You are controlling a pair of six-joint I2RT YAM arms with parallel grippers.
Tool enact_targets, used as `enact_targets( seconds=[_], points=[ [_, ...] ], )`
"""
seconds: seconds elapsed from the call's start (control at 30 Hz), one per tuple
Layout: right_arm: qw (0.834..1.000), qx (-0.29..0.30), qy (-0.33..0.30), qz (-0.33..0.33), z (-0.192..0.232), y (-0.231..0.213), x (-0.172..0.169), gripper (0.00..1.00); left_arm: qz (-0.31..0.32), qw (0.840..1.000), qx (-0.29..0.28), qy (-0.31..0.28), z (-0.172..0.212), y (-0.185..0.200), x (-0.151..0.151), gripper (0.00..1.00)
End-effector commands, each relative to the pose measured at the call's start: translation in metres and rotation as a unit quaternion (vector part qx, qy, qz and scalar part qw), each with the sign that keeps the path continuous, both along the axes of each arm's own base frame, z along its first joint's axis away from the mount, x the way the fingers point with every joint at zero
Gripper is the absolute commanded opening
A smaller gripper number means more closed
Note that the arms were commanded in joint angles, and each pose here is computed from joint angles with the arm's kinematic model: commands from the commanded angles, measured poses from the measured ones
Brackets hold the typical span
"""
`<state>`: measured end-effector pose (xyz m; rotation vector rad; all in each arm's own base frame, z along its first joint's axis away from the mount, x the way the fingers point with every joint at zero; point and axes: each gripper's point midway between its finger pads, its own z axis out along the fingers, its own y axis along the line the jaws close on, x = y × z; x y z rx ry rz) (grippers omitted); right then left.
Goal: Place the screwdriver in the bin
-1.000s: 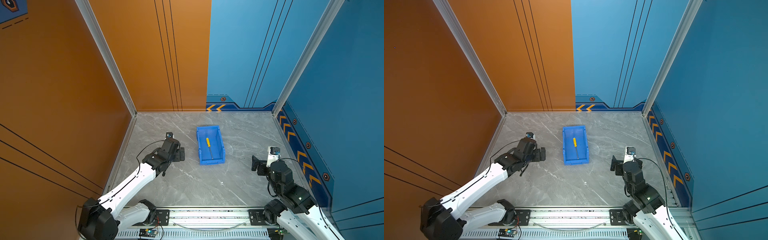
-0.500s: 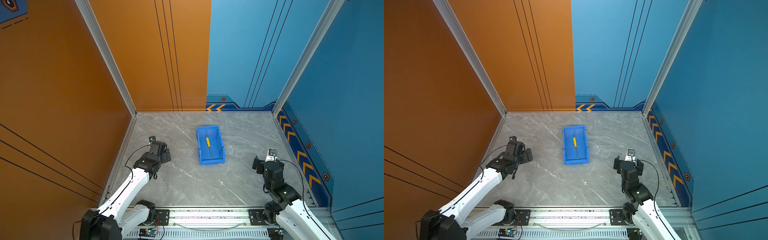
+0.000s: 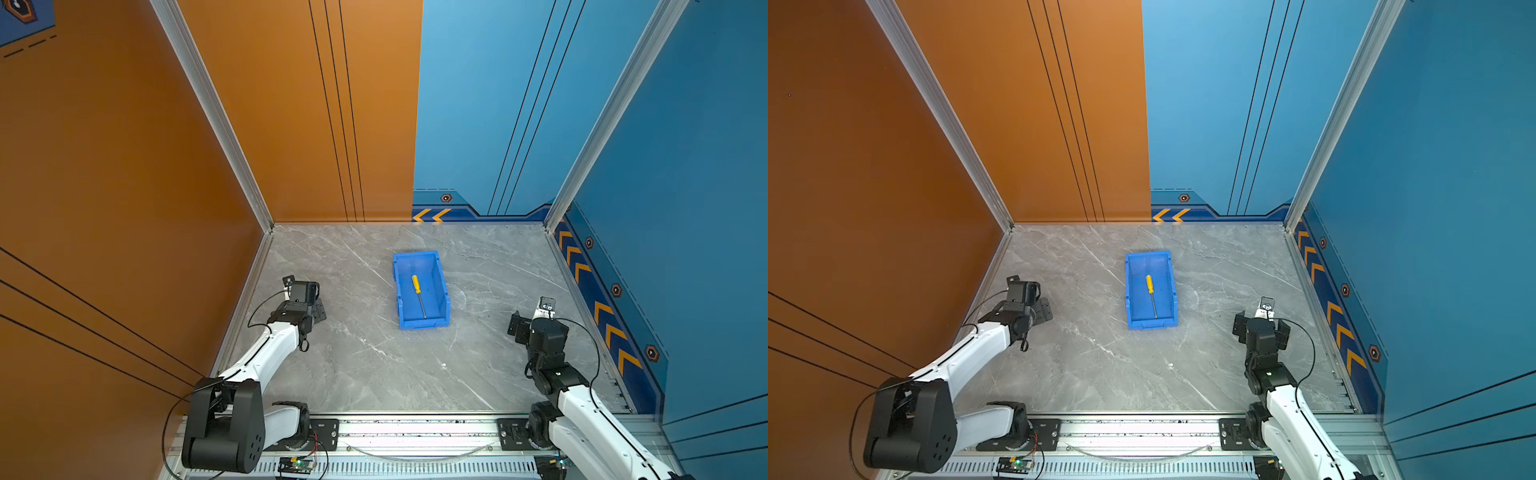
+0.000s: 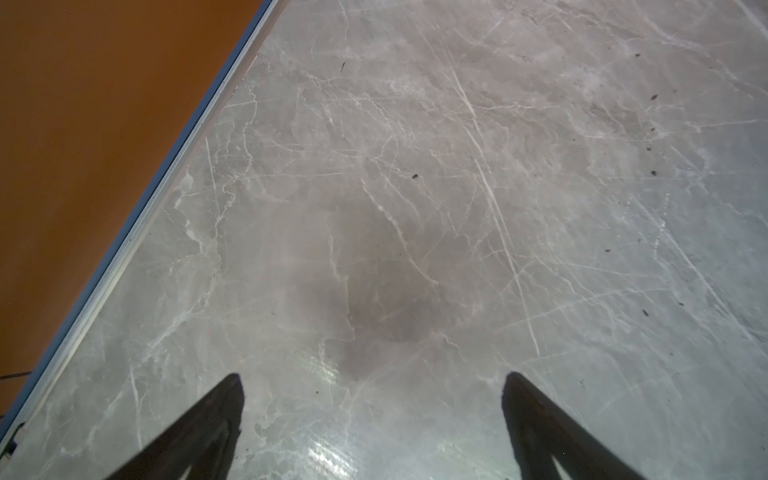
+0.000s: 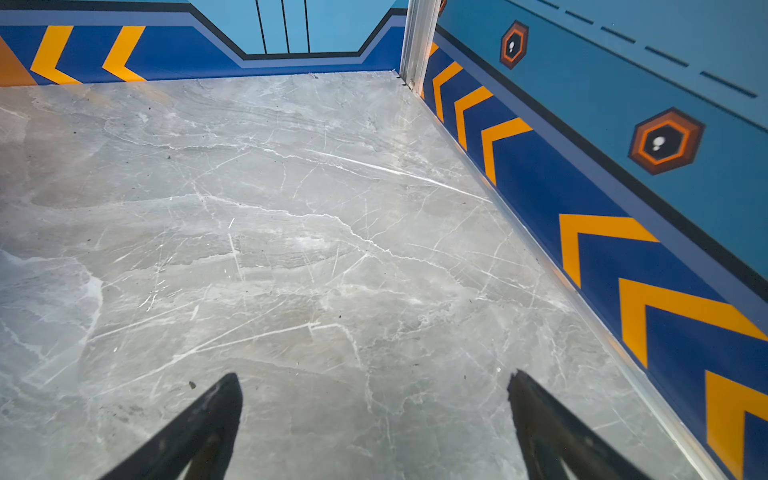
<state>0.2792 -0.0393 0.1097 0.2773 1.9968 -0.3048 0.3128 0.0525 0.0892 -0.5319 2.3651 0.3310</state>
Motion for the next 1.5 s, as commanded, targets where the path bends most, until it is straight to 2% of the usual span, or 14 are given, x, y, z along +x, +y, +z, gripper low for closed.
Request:
enact_targets(
  seconds=[0.0, 0.17, 0.33, 0.53, 0.73, 0.97, 1.2, 1.47],
  points=[
    [0.999, 0.004, -0.038, 0.007, 0.014, 0.000, 0.019, 1.00, -0.026, 0.998, 0.008, -0.054, 0.020, -0.001, 0.025, 0.98],
    [0.999, 0.013, -0.035, 0.009, 0.011, -0.002, 0.040, 1.00, -0.049, 0.994, 0.040, -0.089, 0.018, 0.000, 0.032, 0.98],
    [0.999, 0.014, -0.043, 0.005, 0.011, -0.005, 0.060, 1.00, -0.093, 0.981, 0.077, -0.152, 0.015, -0.007, 0.035, 0.98],
    [0.998, 0.021, -0.060, 0.004, 0.011, -0.005, 0.082, 1.00, -0.137, 0.971, 0.071, -0.181, 0.018, -0.021, 0.051, 0.98],
    [0.996, 0.026, -0.080, 0.001, 0.006, -0.007, 0.099, 1.00, -0.145, 0.965, 0.068, -0.207, 0.022, -0.026, 0.072, 0.98],
    [0.998, 0.021, -0.059, 0.011, -0.006, -0.002, 0.110, 1.00, -0.160, 0.961, 0.078, -0.211, 0.012, -0.030, 0.084, 0.98],
    [0.997, 0.007, -0.079, 0.013, -0.011, 0.002, 0.105, 1.00, -0.172, 0.952, 0.078, -0.239, 0.003, -0.034, 0.081, 0.98],
    [0.997, 0.011, -0.076, 0.012, -0.012, 0.000, 0.105, 1.00, -0.172, 0.954, 0.076, -0.234, 0.002, -0.034, 0.081, 0.98]
  ],
)
